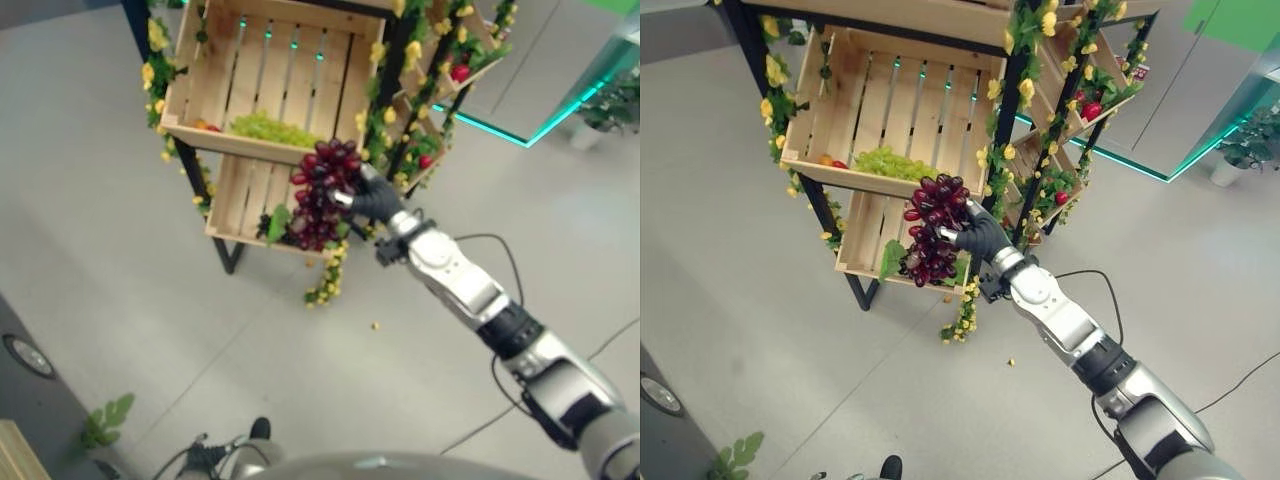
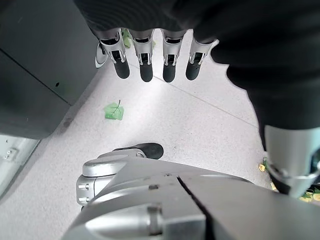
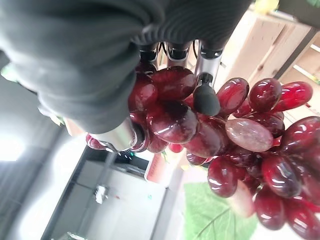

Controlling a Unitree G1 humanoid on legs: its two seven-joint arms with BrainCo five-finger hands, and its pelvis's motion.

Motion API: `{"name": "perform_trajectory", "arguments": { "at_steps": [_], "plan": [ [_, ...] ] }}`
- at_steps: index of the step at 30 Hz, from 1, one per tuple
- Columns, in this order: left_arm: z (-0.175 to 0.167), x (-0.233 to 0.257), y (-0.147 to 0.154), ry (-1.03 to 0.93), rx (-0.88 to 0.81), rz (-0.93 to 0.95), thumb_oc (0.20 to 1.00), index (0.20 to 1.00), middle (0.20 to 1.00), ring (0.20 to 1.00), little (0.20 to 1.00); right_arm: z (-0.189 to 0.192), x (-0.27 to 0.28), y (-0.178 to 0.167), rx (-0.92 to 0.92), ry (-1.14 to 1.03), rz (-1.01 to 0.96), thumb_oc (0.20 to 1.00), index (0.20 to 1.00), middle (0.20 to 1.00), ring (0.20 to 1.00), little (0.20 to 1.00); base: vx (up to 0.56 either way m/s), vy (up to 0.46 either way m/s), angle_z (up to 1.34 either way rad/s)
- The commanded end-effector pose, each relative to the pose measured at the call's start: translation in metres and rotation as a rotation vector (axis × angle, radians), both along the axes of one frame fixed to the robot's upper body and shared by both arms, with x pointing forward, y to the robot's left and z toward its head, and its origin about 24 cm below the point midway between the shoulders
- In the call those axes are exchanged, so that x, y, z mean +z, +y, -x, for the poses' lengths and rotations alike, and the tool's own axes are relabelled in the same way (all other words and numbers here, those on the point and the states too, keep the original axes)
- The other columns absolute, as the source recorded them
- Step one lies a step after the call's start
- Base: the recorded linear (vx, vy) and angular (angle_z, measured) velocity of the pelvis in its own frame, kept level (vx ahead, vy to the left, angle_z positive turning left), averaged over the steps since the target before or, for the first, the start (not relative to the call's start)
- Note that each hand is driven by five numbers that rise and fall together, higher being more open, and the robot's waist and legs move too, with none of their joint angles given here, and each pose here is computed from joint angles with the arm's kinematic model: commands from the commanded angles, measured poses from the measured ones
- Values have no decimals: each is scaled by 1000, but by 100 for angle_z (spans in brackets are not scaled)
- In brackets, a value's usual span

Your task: Pick up the fruits from the basket on one side to the basket on the other side

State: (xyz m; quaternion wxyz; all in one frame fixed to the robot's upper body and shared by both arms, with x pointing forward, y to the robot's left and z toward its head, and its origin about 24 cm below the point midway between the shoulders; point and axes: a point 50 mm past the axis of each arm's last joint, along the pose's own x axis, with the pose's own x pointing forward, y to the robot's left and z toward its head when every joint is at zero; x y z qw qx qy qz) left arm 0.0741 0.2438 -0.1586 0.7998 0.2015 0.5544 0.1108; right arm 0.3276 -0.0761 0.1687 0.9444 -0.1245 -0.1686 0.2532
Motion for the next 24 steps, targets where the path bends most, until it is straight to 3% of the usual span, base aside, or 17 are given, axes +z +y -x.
{"name": "perform_trajectory", "arguments": {
  "at_steps": [1,24],
  "plan": [
    [9,-7,-14,76,-59,12,1000,1000,1000,1000,1000,-4,57,4,19,-183,-82,200,200,200,200,200,-8,31,8],
    [12,-3,8,60,28,-13,1000,1000,1000,1000,1000,-52,111,-45,-235,-214,-61,200,200,200,200,200,-13,22,7]
  ]
}}
